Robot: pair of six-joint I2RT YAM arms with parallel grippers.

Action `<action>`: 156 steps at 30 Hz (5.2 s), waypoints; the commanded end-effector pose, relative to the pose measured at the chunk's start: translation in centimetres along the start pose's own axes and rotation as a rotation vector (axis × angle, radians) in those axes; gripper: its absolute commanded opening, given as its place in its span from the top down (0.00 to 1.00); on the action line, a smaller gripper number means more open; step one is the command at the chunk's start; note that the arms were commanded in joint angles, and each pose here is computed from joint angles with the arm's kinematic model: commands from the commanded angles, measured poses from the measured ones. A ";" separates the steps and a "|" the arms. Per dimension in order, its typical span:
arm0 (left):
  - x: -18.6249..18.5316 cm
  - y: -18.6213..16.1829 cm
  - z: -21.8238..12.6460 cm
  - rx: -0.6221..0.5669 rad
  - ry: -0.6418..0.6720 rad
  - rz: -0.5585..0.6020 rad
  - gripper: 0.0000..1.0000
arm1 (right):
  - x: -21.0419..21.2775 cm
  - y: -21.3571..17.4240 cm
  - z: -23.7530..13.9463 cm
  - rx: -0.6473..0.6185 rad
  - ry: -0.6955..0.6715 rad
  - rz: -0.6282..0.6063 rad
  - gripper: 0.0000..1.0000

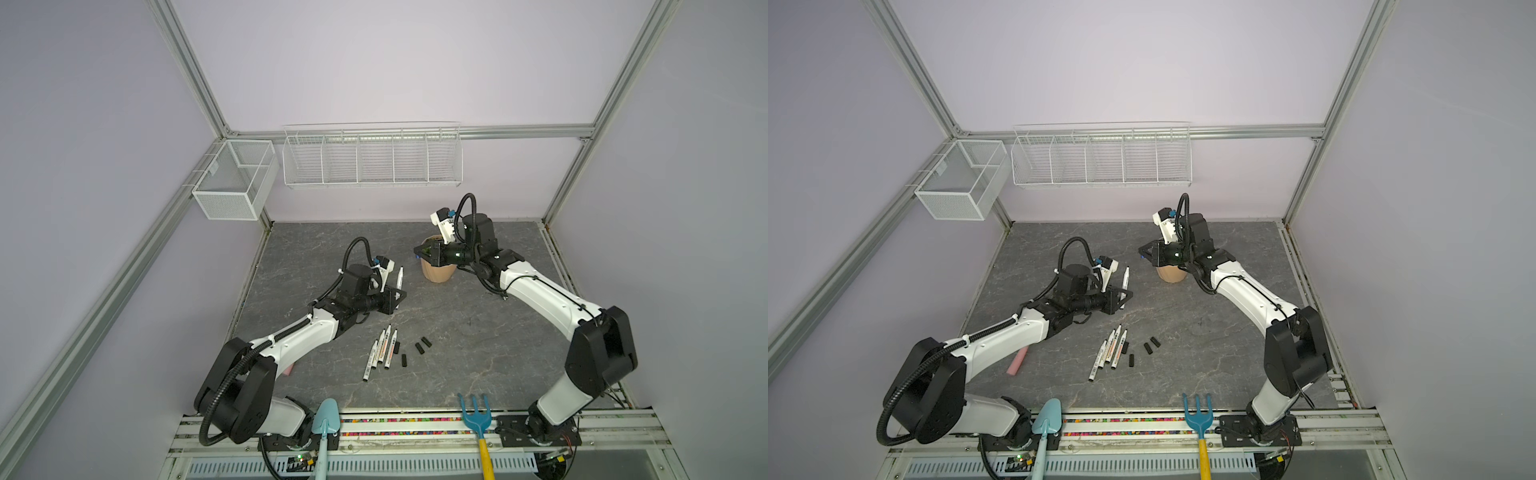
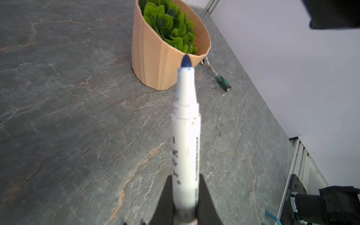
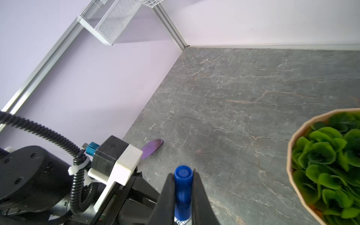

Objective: Insert the pens into the pen caps

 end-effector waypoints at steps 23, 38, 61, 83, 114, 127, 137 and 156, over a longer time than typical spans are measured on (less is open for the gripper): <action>-2.4 2.3 1.1 -0.059 -0.076 0.075 1.00 | -0.8 -0.8 2.4 0.016 0.071 0.049 0.92; -1.9 2.3 1.4 -0.073 -0.053 0.059 1.00 | -0.1 -1.2 1.8 0.016 0.090 0.057 0.92; -0.8 7.8 0.5 -0.243 -0.004 0.054 1.00 | 2.4 -1.9 1.0 0.088 0.319 0.016 0.93; -1.8 10.8 -4.6 -0.543 0.209 0.279 1.00 | 6.6 -3.8 -3.1 0.309 0.566 -0.146 0.93; -4.3 8.4 -5.3 -0.587 0.123 0.522 1.00 | 10.4 -3.7 -3.8 0.390 0.430 -0.354 0.90; -4.4 7.9 -5.2 -0.603 0.097 0.522 1.00 | 9.8 -1.3 -4.6 0.274 0.244 -0.397 0.79; -4.3 7.6 -4.9 -0.592 0.084 0.513 1.00 | 9.7 0.4 -5.8 0.166 0.201 -0.388 0.55; -4.7 5.7 -3.3 -0.517 0.022 0.484 1.00 | 12.0 4.7 -3.8 -0.011 0.150 -0.424 0.53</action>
Point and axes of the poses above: each gripper's point midway between its finger pads, its own z axis out along the fingers, its own x axis along the line the jaws close on, y = z × x, the point moved 6 cm from there along -z, back along the fingers
